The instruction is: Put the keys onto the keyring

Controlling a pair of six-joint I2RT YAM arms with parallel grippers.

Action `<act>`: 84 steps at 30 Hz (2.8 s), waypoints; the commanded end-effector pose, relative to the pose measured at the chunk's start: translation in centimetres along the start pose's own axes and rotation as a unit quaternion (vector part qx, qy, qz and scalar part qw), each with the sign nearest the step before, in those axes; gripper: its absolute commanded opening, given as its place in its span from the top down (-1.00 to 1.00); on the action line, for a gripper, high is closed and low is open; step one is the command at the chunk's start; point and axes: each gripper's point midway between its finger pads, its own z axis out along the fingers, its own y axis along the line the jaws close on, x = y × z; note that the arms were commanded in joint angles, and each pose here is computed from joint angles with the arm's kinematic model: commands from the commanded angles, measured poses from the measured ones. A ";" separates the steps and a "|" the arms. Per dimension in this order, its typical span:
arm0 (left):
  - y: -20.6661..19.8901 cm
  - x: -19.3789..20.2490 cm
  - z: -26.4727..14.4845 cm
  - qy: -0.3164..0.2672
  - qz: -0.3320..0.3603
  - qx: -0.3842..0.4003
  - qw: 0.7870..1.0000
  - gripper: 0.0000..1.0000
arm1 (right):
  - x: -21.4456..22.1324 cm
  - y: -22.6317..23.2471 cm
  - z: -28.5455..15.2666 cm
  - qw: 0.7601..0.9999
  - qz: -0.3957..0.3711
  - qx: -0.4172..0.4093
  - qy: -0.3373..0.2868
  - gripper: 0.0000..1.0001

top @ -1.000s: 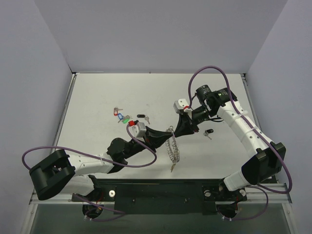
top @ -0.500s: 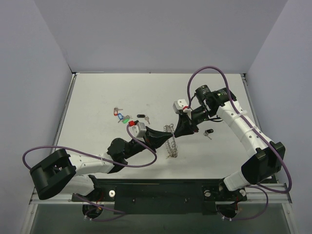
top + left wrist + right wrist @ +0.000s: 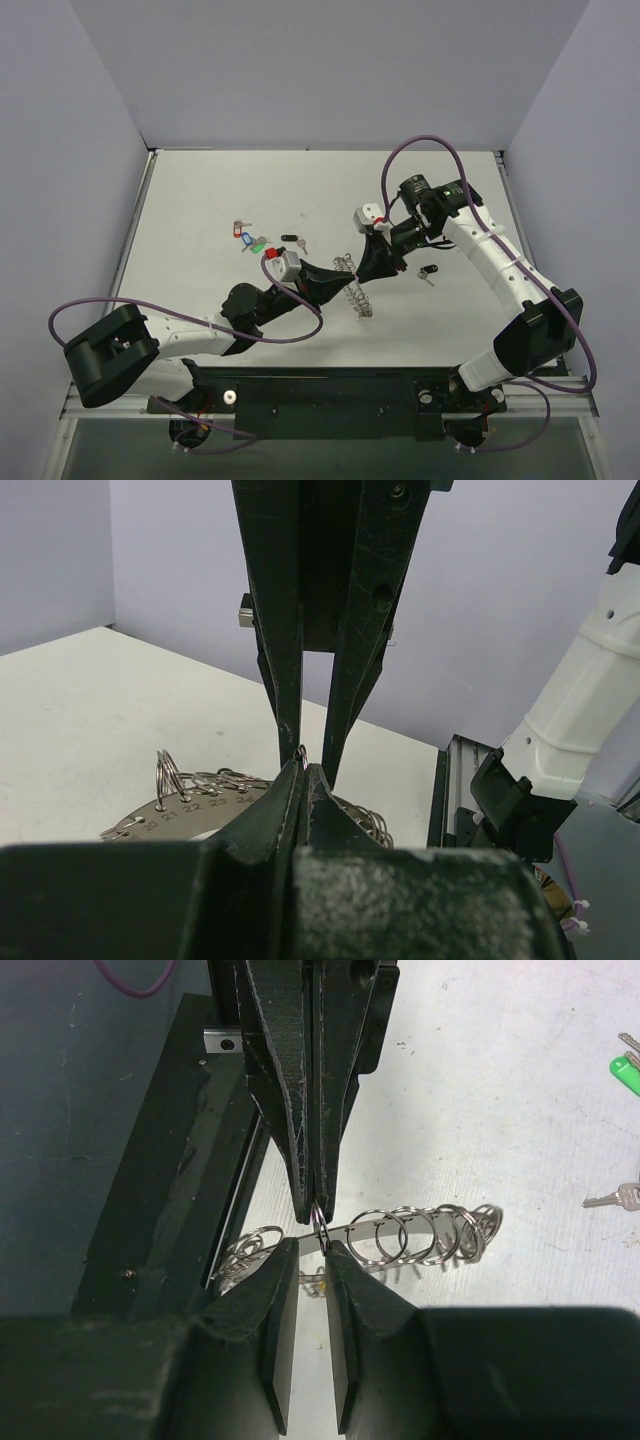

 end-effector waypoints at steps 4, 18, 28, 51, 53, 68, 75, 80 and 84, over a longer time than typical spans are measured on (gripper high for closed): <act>-1.5 -4.2 0.6 -0.079 0.005 0.030 0.996 1.00 | -2.1 0.8 0.8 0.999 -0.003 -0.029 -0.040 0.65; -1.6 -4.2 0.5 -0.078 0.008 0.031 0.996 1.00 | -2.2 0.6 0.3 0.999 0.000 -0.019 -0.041 0.56; -1.4 -4.4 0.2 -0.077 0.018 0.024 0.997 1.00 | -2.2 0.4 0.0 0.999 0.013 -0.014 -0.037 0.77; -1.7 -4.9 -0.1 -0.074 0.030 0.028 0.996 1.00 | -3.1 1.7 0.2 0.998 0.017 -0.025 -0.059 0.47; -1.7 -4.9 0.0 -0.073 0.029 0.029 0.997 1.00 | -3.2 1.7 0.3 0.998 0.017 -0.028 -0.060 0.52; -1.6 -4.7 0.1 -0.070 0.027 0.029 0.997 1.00 | -3.0 2.1 0.7 0.998 0.019 -0.035 -0.055 1.00; -0.5 -4.2 0.0 -0.060 0.012 -0.004 0.998 1.00 | -2.9 1.3 0.4 0.998 0.057 -0.009 -0.029 1.00; 0.5 -4.7 -1.0 -0.062 -0.015 -0.047 0.997 -0.06 | -1.7 -2.7 0.2 0.980 0.154 0.122 -0.021 1.00; 1.9 -4.5 -1.9 -0.025 -0.044 -0.110 0.993 -0.38 | -1.6 -3.4 -0.6 0.973 0.164 0.162 -0.022 1.00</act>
